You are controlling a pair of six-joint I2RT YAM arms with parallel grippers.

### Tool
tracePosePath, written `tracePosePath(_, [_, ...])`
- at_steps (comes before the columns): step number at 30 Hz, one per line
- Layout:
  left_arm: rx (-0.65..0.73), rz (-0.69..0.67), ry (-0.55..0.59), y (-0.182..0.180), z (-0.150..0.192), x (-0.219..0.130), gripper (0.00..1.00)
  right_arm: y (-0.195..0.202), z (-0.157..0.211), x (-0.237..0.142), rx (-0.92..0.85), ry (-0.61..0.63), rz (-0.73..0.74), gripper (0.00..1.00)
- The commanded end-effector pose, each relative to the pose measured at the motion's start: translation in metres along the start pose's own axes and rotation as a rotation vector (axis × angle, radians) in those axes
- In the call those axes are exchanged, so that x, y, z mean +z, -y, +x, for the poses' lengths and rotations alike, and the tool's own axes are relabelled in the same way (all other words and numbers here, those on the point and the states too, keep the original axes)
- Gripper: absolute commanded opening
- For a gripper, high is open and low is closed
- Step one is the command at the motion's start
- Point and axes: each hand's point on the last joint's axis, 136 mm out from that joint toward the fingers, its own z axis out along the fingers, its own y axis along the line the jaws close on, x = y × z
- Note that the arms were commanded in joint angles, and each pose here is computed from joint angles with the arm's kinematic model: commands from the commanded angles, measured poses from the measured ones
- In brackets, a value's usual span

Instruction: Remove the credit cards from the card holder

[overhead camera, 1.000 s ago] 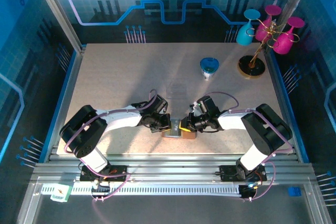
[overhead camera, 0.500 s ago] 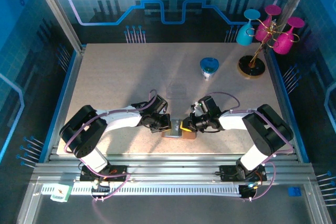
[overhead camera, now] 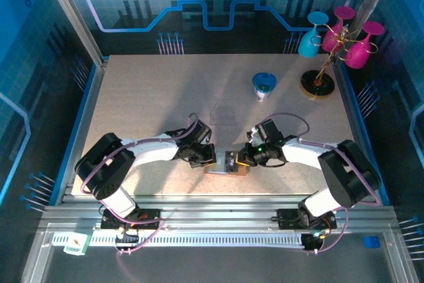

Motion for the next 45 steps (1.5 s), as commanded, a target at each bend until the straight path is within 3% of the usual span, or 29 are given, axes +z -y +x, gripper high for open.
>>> tracePosePath(1, [-0.006, -0.043, 0.003, -0.014, 0.003, -0.002, 0.05, 0.022, 0.005, -0.012, -0.002, -0.012, 0.129, 0.08])
tracePosePath(11, [-0.007, -0.038, 0.004, -0.013, 0.003, -0.002, 0.05, 0.007, 0.001, -0.013, -0.001, -0.010, 0.077, 0.09])
tracePosePath(18, [-0.008, -0.029, 0.010, -0.010, 0.002, -0.002, 0.05, -0.014, 0.004, 0.001, 0.021, -0.038, -0.029, 0.16])
tracePosePath(33, [0.008, -0.031, 0.036, -0.006, -0.002, -0.014, 0.05, -0.017, 0.013, -0.004, 0.005, -0.040, 0.029, 0.17])
tracePosePath(45, [0.022, -0.040, 0.080, -0.003, -0.008, -0.029, 0.05, -0.028, 0.006, -0.006, -0.045, -0.028, 0.053, 0.10])
